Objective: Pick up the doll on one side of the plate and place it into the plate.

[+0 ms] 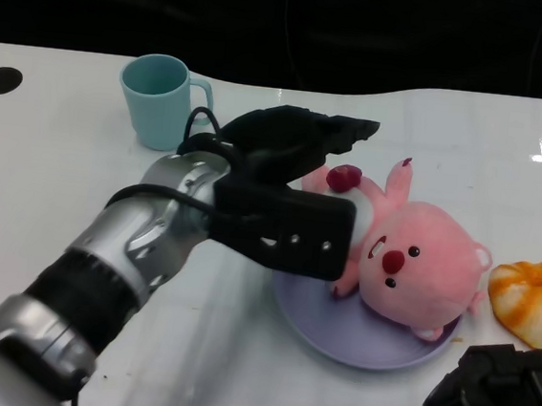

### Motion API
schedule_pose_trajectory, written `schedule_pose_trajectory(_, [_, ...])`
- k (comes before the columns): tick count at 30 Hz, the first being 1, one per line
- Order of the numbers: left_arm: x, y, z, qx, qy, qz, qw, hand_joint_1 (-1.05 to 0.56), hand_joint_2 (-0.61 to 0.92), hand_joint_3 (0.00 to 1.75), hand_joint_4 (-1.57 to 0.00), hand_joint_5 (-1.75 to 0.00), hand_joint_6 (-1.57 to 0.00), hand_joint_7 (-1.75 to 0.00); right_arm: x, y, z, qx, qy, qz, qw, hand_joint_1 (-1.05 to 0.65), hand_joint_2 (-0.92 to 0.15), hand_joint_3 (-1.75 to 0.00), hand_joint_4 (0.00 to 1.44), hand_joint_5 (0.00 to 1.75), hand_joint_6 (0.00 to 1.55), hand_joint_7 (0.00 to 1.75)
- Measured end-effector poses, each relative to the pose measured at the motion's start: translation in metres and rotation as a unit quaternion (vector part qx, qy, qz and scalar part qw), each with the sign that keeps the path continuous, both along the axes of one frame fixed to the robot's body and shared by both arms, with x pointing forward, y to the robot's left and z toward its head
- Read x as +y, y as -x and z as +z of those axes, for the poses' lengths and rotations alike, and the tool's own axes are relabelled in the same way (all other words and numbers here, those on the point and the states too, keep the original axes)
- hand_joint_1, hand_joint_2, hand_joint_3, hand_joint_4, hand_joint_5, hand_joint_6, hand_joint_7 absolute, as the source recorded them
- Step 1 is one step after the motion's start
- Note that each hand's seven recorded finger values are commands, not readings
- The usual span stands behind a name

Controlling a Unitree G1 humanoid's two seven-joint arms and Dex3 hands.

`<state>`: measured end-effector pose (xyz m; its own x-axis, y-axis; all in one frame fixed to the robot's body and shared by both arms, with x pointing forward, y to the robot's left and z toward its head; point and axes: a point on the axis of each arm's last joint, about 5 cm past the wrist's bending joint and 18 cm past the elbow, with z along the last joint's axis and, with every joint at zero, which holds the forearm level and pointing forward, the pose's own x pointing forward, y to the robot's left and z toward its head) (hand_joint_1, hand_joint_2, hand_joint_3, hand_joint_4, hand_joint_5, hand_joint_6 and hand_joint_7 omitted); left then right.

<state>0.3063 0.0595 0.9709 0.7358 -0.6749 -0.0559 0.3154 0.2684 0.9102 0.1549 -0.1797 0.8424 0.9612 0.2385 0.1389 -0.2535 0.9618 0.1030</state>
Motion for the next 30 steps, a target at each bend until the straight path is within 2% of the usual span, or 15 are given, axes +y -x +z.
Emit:
schedule_pose_trajectory(4, [0.019, 0.007, 0.000, -0.002, 0.019, 0.004, 1.000, -0.96, 0.92, 0.43, -0.05, -0.19, -0.12, -0.02, -0.001, 0.000, 0.000, -0.001, 0.001, 0.000, 1.000, -0.98, -0.92, -0.23, 1.28, 1.15, 1.36, 0.60])
schedule_pose_trajectory(8, [0.036, 0.016, -0.002, -0.007, 0.043, 0.001, 0.999, -0.81, 0.92, 0.31, -0.10, -0.25, -0.18, -0.04, -0.001, 0.000, 0.000, 0.000, 0.002, -0.001, 1.000, -0.99, -0.92, -0.23, 1.28, 1.15, 1.36, 0.61])
schedule_pose_trajectory(10, [0.041, 0.020, -0.004, -0.009, 0.049, -0.001, 0.999, -0.78, 0.92, 0.28, -0.11, -0.26, -0.20, -0.04, -0.001, 0.000, 0.000, 0.000, 0.002, -0.001, 1.000, -0.99, -0.92, -0.23, 1.28, 1.15, 1.36, 0.61])
schedule_pose_trajectory(12, [0.049, 0.024, -0.006, -0.010, 0.067, 0.000, 0.998, -0.54, 0.92, 0.11, -0.28, -0.33, -0.36, -0.06, -0.001, 0.000, 0.000, 0.000, 0.001, 0.000, 1.000, -0.98, -0.92, -0.23, 1.28, 1.15, 1.36, 0.61])
schedule_pose_trajectory(15, [0.060, 0.032, -0.013, -0.004, 0.097, 0.006, 0.995, -0.34, 0.92, 0.05, -0.42, -0.37, -0.50, -0.08, -0.002, 0.000, 0.000, 0.001, 0.001, 0.000, 1.000, -0.99, -0.92, -0.24, 1.28, 1.15, 1.35, 0.61])
schedule_pose_trajectory(18, [0.070, 0.037, -0.018, 0.025, 0.136, 0.008, 0.990, -0.28, 0.92, 0.07, -0.54, -0.43, -0.62, -0.12, -0.003, 0.000, 0.000, 0.000, 0.003, 0.002, 1.000, -0.99, -0.92, -0.23, 1.28, 1.15, 1.35, 0.62])
schedule_pose_trajectory(20, [0.077, 0.040, -0.022, 0.035, 0.161, 0.009, 0.986, -0.22, 0.91, 0.07, -0.63, -0.55, -0.74, -0.12, -0.003, 0.000, 0.000, 0.000, 0.003, 0.002, 1.000, -0.99, -0.92, -0.23, 1.28, 1.14, 1.34, 0.62])
schedule_pose_trajectory(21, [0.081, 0.043, -0.024, 0.039, 0.175, 0.010, 0.984, -0.19, 0.91, 0.07, -0.66, -0.68, -0.82, -0.13, -0.003, 0.000, 0.000, 0.000, 0.003, 0.002, 1.000, -0.99, -0.92, -0.23, 1.28, 1.14, 1.35, 0.62])
schedule_pose_trajectory(23, [0.088, 0.047, -0.030, 0.050, 0.202, 0.018, 0.978, -0.17, 0.91, 0.08, -0.66, -0.77, -0.86, -0.12, -0.003, 0.000, 0.000, 0.000, 0.004, 0.001, 1.000, -0.99, -0.92, -0.23, 1.28, 1.14, 1.35, 0.63])
schedule_pose_trajectory(24, [0.091, 0.050, -0.032, 0.056, 0.214, 0.023, 0.975, -0.11, 0.89, 0.16, -0.70, -0.96, -0.95, -0.17, -0.003, 0.000, 0.000, 0.000, 0.003, 0.001, 1.000, -0.99, -0.92, -0.23, 1.28, 1.14, 1.35, 0.63])
schedule_pose_trajectory(25, [0.094, 0.053, -0.035, 0.061, 0.233, 0.028, 0.970, -0.08, 0.82, 0.31, -0.70, -1.04, -0.97, -0.20, -0.003, 0.000, 0.000, 0.000, 0.003, 0.001, 1.000, -0.99, -0.92, -0.23, 1.28, 1.14, 1.35, 0.63])
schedule_pose_trajectory(26, [0.097, 0.056, -0.037, 0.065, 0.250, 0.031, 0.966, -0.06, 0.72, 0.54, -0.73, -1.09, -1.00, -0.26, -0.003, 0.001, 0.000, 0.001, 0.003, 0.001, 1.000, -0.99, -0.91, -0.23, 1.29, 1.14, 1.35, 0.63])
schedule_pose_trajectory(27, [0.099, 0.060, -0.040, 0.070, 0.272, 0.034, 0.959, -0.06, 0.62, 0.79, -0.78, -1.16, -1.01, -0.41, -0.003, 0.001, 0.000, 0.001, 0.003, 0.001, 1.000, -0.99, -0.92, -0.23, 1.29, 1.14, 1.35, 0.63])
schedule_pose_trajectory(29, [0.103, 0.067, -0.046, 0.084, 0.309, 0.038, 0.947, -0.07, 0.56, 0.96, -0.83, -1.24, -0.94, -0.71, -0.003, 0.000, 0.000, 0.001, 0.003, 0.001, 1.000, -0.99, -0.92, -0.24, 1.29, 1.15, 1.35, 0.63])
schedule_pose_trajectory(30, [0.104, 0.070, -0.049, 0.089, 0.322, 0.040, 0.942, -0.07, 0.55, 0.99, -0.85, -1.26, -0.92, -0.80, -0.003, 0.000, 0.000, 0.000, 0.003, 0.001, 1.000, -0.99, -0.92, -0.24, 1.29, 1.15, 1.35, 0.63])
